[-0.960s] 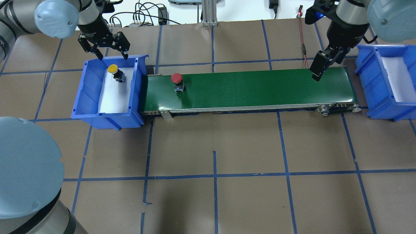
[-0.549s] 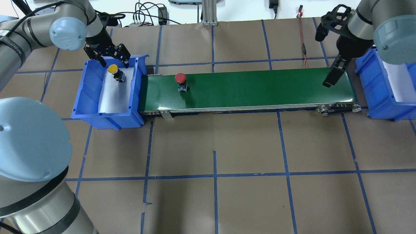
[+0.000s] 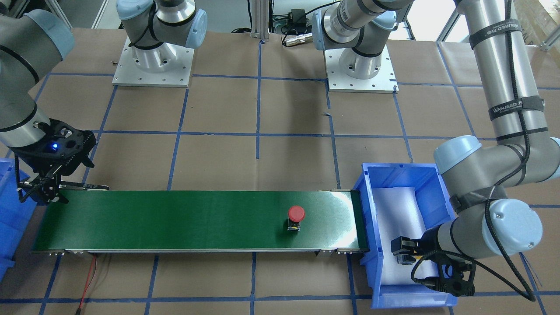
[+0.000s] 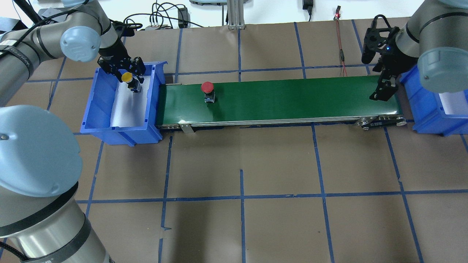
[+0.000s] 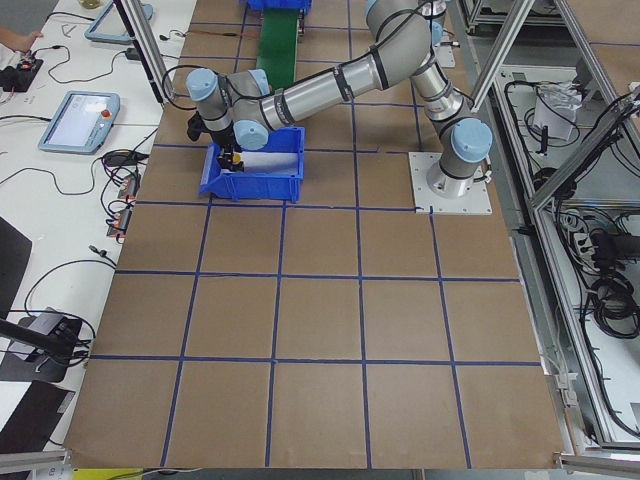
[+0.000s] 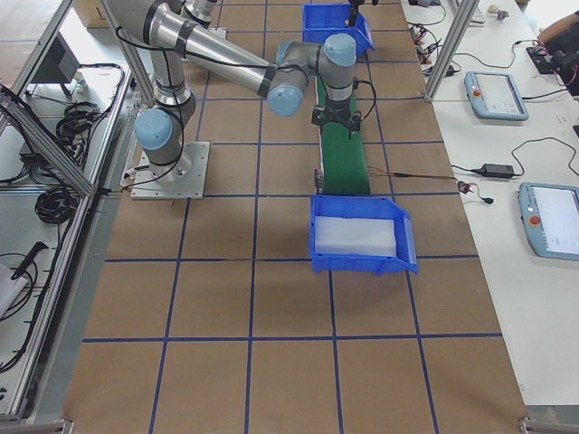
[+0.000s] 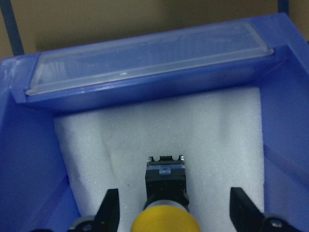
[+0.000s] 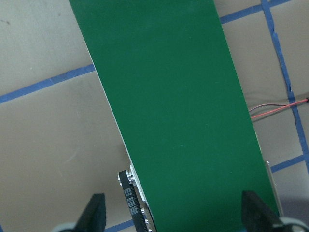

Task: Transport two buttons from left to right
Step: 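Lower the left gripper onto the yellow button while the right arm moves, then lift the yellow button with the left gripper and place it on the belt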

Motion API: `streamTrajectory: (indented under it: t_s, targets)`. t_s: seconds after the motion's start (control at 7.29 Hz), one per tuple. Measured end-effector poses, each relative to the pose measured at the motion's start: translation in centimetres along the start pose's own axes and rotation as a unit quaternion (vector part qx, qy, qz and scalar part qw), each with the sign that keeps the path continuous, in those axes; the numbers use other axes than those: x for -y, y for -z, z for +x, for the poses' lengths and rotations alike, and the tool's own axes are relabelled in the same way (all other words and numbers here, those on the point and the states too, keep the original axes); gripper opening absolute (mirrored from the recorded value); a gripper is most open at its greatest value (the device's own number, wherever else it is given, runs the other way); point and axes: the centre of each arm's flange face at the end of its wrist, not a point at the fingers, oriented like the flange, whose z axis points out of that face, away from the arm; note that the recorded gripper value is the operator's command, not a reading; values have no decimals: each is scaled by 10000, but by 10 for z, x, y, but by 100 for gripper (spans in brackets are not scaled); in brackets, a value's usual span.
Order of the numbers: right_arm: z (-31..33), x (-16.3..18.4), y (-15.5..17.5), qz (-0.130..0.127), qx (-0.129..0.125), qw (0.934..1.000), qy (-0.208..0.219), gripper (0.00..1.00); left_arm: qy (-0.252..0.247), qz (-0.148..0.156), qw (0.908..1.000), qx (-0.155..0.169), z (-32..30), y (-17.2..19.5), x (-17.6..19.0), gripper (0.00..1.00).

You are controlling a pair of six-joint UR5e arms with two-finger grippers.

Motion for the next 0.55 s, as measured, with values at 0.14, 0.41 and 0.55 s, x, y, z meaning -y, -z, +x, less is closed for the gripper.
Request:
streamTrajectory:
  t_s: [0.14,0.41,0.55]
  targets:
    - [3,-1,-10,-2,12,9992,402,99,17,-9,10000,5,-2,1,-2,17]
    - [5,-3,-23,-18,102,9956,933,99,44,52,10000,17,-6,9,-2,16]
    - [5,-3,-27,-18,165,9943,1050,99,40,104,9999,28,-6,19,-3,16]
